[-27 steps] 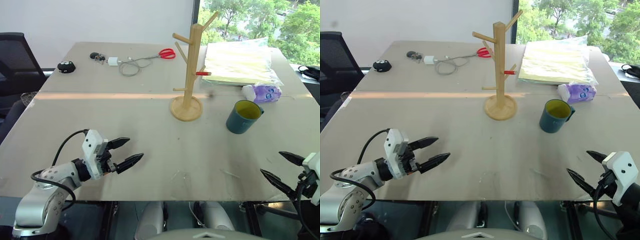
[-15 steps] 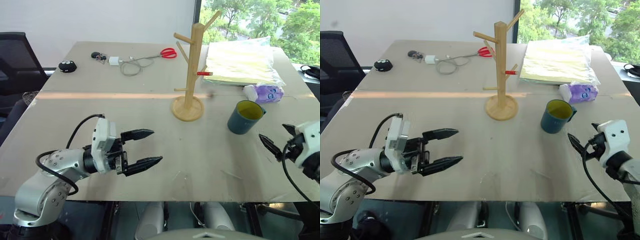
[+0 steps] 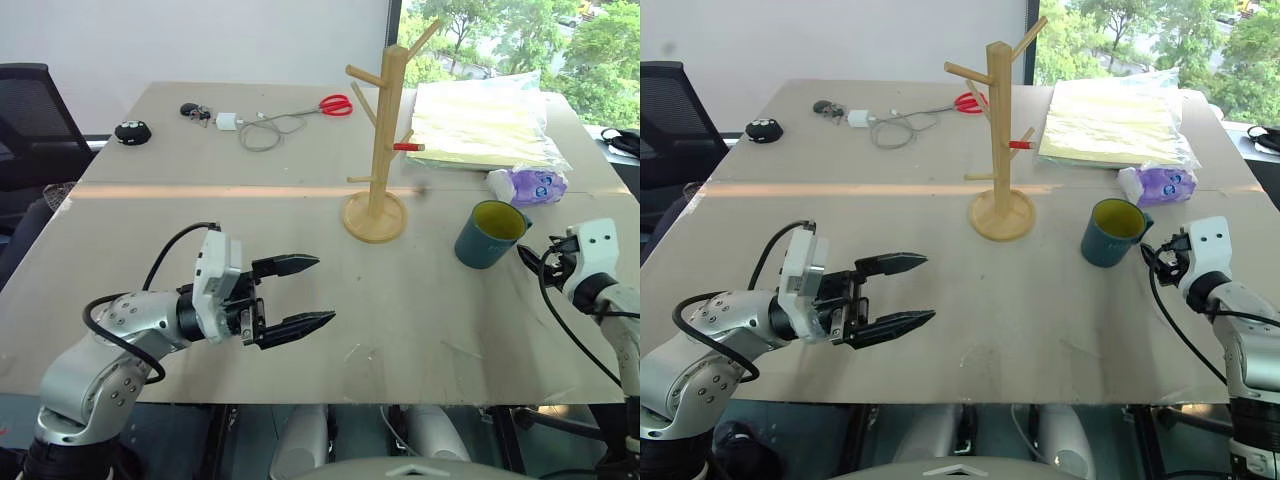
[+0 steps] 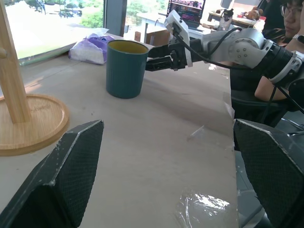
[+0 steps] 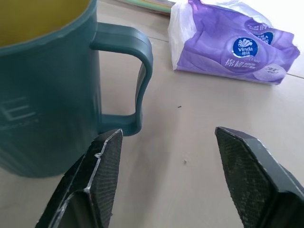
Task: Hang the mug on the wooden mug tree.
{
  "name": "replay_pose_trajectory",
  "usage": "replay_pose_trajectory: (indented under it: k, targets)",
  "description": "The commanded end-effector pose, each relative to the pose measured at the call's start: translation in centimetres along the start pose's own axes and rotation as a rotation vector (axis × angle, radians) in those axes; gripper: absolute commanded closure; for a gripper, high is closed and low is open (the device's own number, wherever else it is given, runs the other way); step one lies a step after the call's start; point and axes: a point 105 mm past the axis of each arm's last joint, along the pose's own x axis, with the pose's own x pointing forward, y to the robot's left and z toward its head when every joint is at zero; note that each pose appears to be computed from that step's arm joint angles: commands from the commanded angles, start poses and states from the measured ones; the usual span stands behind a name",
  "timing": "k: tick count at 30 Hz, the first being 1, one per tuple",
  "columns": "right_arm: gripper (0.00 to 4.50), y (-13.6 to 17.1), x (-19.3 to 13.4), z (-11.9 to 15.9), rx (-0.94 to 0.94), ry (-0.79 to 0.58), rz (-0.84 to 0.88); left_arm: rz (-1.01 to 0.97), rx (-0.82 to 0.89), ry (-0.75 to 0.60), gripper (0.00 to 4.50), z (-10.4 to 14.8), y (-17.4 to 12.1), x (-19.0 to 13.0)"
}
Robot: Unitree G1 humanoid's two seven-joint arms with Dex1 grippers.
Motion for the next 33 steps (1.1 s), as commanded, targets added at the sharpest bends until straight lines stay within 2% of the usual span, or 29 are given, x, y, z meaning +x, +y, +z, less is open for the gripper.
replay_pose_trajectory:
  k: [1, 8, 11, 15, 16, 20, 25, 28, 33]
  targets:
    - [1.38, -0.2, 1.1, 1.1, -0.018, -0.061, 0.009, -0.013, 0.048, -0.013, 0.00, 0.7, -0.6, 0.2]
    - [1.38, 0.5, 3.0, 0.8, -0.003, -0.081, 0.052, 0.002, 0.054, -0.012, 0.00, 0.6, -0.6, 0.0]
    - [2.20, 0.8, 3.8, 0.7, 0.016, -0.095, 0.066, 0.005, 0.051, -0.016, 0.00, 0.5, -0.6, -0.2]
    - [4.24, 1.1, 4.2, 1.0, 0.021, -0.127, 0.088, 0.014, 0.055, -0.022, 0.00, 0.5, -0.4, -0.8]
    - [4.44, 1.2, 4.2, 1.1, 0.023, -0.133, 0.093, 0.014, 0.056, -0.023, 0.00, 0.5, -0.4, -0.8]
    - [4.44, 1.4, 3.6, 2.0, 0.012, -0.171, 0.119, 0.014, 0.058, -0.027, 0.00, 0.5, -0.5, -1.0]
    - [4.44, 2.6, 2.4, 5.8, -0.046, -0.243, 0.159, 0.097, 0.078, -0.076, 0.00, 1.0, 0.3, -1.2]
    - [4.44, 5.2, 1.4, 9.1, -0.101, -0.286, 0.243, 0.216, 0.139, -0.164, 0.00, 1.6, 1.6, -1.7]
    - [4.44, 10.7, 0.6, 14.2, -0.256, -0.292, 0.395, 0.232, 0.095, -0.189, 0.00, 1.4, 1.8, -3.0]
